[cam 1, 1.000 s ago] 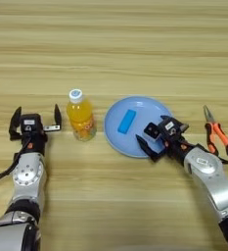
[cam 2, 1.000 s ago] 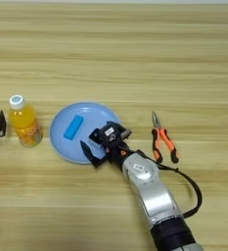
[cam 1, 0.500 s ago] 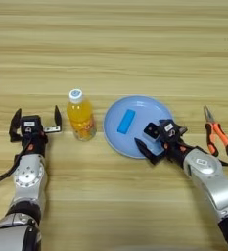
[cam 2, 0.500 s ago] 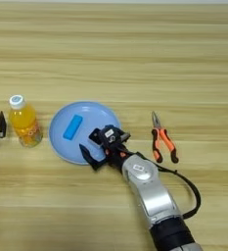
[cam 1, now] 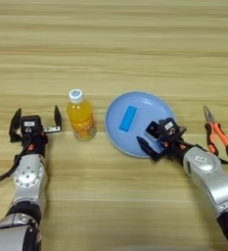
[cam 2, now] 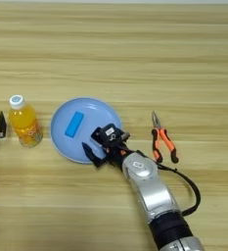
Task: Move the objects on the table
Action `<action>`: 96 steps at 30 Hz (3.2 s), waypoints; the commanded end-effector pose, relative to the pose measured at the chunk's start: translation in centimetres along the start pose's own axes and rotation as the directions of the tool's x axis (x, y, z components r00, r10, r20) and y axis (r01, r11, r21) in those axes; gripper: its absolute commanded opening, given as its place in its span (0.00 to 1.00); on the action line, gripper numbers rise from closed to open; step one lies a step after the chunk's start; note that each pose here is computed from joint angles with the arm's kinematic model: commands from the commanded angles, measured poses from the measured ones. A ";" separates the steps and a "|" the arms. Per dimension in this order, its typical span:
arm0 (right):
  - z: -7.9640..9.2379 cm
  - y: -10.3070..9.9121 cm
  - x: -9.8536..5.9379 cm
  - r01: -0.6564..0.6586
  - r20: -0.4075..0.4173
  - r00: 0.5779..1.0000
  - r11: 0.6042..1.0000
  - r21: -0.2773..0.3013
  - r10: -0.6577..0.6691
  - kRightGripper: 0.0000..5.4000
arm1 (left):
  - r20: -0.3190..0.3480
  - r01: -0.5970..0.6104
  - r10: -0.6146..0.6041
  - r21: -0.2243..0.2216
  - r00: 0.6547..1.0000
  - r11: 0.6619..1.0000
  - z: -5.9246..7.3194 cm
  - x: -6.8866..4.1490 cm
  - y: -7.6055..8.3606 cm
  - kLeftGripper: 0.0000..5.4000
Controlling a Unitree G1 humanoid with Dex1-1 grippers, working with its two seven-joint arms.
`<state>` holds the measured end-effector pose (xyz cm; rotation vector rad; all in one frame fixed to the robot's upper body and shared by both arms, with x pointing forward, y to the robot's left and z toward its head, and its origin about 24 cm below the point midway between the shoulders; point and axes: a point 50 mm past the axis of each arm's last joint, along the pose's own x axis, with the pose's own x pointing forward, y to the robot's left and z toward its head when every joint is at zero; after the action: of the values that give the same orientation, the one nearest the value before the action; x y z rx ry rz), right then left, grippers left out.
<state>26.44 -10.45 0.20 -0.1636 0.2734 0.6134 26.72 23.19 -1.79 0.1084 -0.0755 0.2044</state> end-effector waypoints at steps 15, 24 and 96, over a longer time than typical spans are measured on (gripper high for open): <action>-0.3 -0.5 -0.2 0.020 -0.015 1.000 1.000 0.002 -0.020 0.50 | 0.013 -0.006 0.006 -0.009 1.000 1.000 0.2 0.0 -0.2 1.00; 0.2 -0.2 -0.5 0.029 0.013 0.999 1.000 0.006 -0.029 0.46 | 0.011 -0.008 0.008 -0.009 1.000 1.000 0.1 -0.1 -0.2 1.00; -1.4 -5.2 -3.3 0.374 0.001 0.927 0.924 0.083 -0.376 0.65 | 0.015 -0.011 0.011 -0.008 1.000 1.000 0.4 0.5 0.0 1.00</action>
<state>26.48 -16.81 -0.32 -0.1154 0.2654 0.2223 27.05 23.07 -1.54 0.0956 -0.0866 0.2149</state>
